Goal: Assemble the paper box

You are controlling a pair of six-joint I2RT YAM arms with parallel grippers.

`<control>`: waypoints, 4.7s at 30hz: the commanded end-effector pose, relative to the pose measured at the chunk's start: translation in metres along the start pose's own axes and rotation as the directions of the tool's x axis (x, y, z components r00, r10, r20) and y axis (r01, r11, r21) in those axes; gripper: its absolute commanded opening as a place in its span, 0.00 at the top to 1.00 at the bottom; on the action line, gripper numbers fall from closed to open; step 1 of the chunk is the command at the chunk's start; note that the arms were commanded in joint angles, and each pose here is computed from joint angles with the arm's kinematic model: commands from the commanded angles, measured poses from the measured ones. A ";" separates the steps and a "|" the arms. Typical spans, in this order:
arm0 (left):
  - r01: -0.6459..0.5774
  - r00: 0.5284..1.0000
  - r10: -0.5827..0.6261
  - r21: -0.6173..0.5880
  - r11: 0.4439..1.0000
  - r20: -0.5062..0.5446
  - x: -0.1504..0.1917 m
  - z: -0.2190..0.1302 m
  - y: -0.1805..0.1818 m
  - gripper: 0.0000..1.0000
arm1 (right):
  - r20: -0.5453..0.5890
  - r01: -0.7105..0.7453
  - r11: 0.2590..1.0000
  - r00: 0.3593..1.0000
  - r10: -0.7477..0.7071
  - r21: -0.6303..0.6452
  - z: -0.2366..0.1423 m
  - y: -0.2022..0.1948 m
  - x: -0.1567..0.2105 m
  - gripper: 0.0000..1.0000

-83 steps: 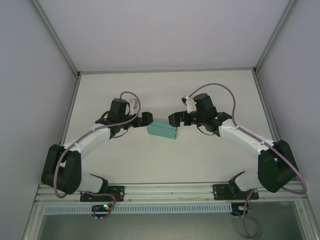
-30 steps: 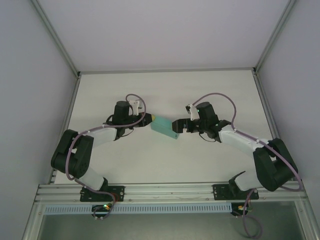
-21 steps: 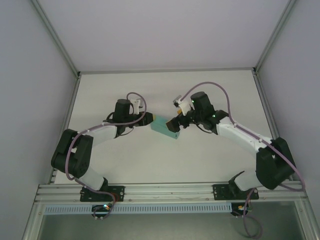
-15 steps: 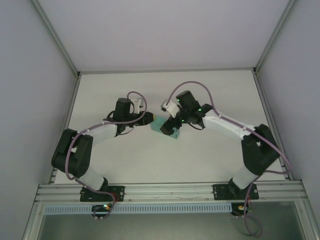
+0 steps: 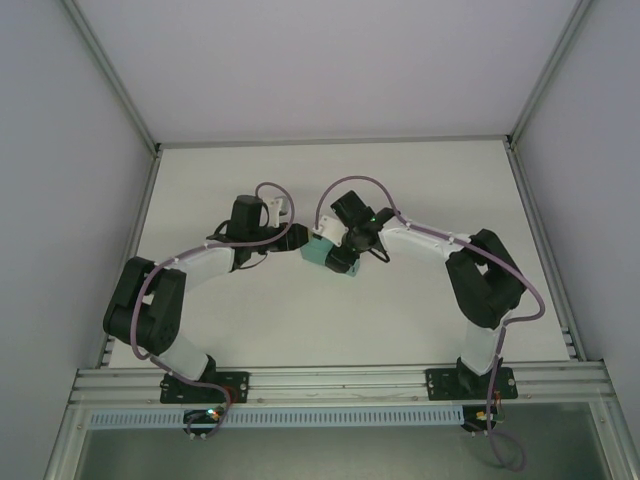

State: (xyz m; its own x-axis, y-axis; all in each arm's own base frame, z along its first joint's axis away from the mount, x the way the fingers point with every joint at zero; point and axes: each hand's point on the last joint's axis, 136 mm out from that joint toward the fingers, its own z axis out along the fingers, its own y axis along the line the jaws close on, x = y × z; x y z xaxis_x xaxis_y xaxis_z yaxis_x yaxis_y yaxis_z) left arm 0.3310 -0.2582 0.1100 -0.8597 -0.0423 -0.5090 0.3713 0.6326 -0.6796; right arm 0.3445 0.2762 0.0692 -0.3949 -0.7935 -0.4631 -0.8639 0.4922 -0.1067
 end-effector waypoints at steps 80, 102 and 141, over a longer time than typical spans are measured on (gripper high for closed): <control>-0.129 0.983 0.129 0.006 0.992 -0.134 0.031 0.104 -0.054 0.32 | -0.032 -0.757 0.631 0.644 0.764 -0.169 0.011 -0.124 0.053 0.18; -0.010 0.995 0.020 0.099 0.995 -0.101 0.046 0.157 -0.066 0.43 | -0.187 -0.826 0.432 0.518 0.834 -0.362 0.045 -0.006 0.050 0.59; 0.088 0.912 -0.120 -0.100 0.991 -0.391 0.121 0.149 -0.082 0.38 | -0.191 -0.858 0.404 0.476 0.859 -0.319 0.042 0.010 0.070 0.64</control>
State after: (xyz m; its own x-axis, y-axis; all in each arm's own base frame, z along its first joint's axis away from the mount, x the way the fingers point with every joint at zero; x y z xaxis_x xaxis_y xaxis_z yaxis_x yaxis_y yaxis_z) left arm 0.3400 -0.3889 0.0488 -0.9048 -0.0868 -0.4169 0.1729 0.8197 -0.5460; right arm 0.4256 0.1769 0.0400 -0.8619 0.1891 -0.4704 -0.0909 0.8551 0.5104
